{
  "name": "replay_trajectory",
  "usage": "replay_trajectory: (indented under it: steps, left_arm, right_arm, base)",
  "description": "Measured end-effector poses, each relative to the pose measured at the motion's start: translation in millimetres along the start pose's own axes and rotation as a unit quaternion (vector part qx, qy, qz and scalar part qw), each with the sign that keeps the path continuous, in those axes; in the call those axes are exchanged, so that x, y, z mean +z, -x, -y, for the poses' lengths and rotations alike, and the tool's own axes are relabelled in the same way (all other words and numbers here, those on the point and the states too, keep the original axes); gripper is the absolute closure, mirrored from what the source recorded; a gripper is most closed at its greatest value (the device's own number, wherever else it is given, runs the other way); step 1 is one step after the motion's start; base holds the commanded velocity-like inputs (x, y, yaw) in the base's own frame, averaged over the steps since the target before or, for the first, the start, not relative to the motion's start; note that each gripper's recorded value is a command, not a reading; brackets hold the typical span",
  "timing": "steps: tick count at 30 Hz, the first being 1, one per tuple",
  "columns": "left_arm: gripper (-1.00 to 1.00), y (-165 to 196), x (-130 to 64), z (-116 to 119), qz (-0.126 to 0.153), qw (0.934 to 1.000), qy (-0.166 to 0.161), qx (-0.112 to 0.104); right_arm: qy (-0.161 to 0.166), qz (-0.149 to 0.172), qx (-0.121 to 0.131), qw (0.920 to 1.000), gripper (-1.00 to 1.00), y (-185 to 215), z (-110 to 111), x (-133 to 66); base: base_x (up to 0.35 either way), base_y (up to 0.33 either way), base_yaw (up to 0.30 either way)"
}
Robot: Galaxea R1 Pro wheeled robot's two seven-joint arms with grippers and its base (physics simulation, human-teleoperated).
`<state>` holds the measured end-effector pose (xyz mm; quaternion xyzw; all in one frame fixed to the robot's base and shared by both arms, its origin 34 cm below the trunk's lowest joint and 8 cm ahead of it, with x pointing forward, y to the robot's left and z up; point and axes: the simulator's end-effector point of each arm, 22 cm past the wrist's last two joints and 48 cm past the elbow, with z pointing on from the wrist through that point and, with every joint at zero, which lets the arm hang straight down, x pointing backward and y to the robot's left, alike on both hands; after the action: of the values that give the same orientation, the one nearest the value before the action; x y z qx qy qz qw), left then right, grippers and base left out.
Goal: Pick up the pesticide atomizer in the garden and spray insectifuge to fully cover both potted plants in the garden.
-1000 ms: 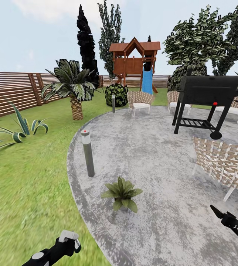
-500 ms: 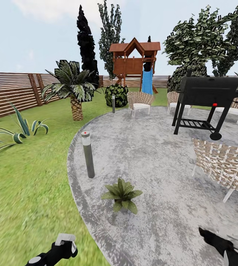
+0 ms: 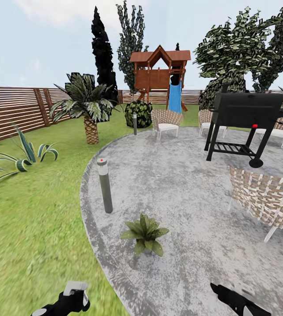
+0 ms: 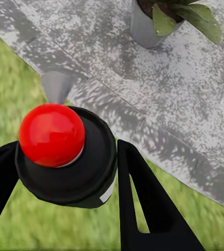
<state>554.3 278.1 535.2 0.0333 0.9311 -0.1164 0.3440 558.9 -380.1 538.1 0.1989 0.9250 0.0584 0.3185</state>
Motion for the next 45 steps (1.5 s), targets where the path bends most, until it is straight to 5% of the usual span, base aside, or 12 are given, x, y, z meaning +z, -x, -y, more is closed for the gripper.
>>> replay_trajectory:
  steps: [3, 6, 21, 26, 30, 37, 39, 41, 45]
  left_arm:
    - [1.00, -9, -6.0, -4, -0.013, 0.9999, 0.006, -0.003]
    - [1.00, -21, -13.1, -8, -0.029, 0.9995, 0.013, -0.008]
    - [1.00, -21, -35.6, -10, -0.048, 0.9985, 0.021, -0.014]
    - [1.00, -40, -49.7, -23, -0.070, 0.9966, 0.039, -0.018]
    - [1.00, -79, -66.0, -44, -0.098, 0.9913, 0.085, -0.019]
    - [1.00, -84, -62.9, -33, -0.100, 0.9912, 0.085, -0.018]
    - [1.00, -84, -67.1, -53, -0.101, 0.9855, 0.136, -0.015]
    - [1.00, -86, -73.0, -68, -0.102, 0.9715, 0.213, -0.013]
    - [1.00, -100, -79.6, -67, -0.112, 0.9630, 0.245, -0.011]
  right_arm:
    - [0.000, -0.019, -0.050, 0.9986, -1.00, -5, -1, -4.0]
    - [0.000, -0.026, -0.070, 0.9972, -1.00, -5, -2, -8.1]
    - [0.010, -0.036, -0.068, 0.9970, -1.00, -1, -17, -26.1]
    - [0.010, -0.036, -0.068, 0.9969, -1.00, 3, -19, -31.2]
    - [0.010, -0.036, -0.068, 0.9969, -1.00, 3, -19, -31.2]
    - [0.010, -0.036, -0.068, 0.9969, -1.00, 3, -19, -31.2]
    - [0.010, -0.036, -0.068, 0.9969, -1.00, 3, -19, -31.2]
    - [0.010, -0.036, -0.068, 0.9969, -1.00, 3, -19, -31.2]
    - [0.010, -0.036, -0.068, 0.9969, -1.00, 3, -19, -31.2]
  base:
    - [0.000, 0.000, 0.000]
    - [0.000, 0.000, 0.000]
    - [0.000, 0.000, 0.000]
    - [0.000, 0.000, 0.000]
    - [0.000, 0.000, 0.000]
    - [0.000, 0.000, 0.000]
    - [0.000, 0.000, 0.000]
    - [0.000, 0.000, 0.000]
    - [0.000, 0.000, 0.000]
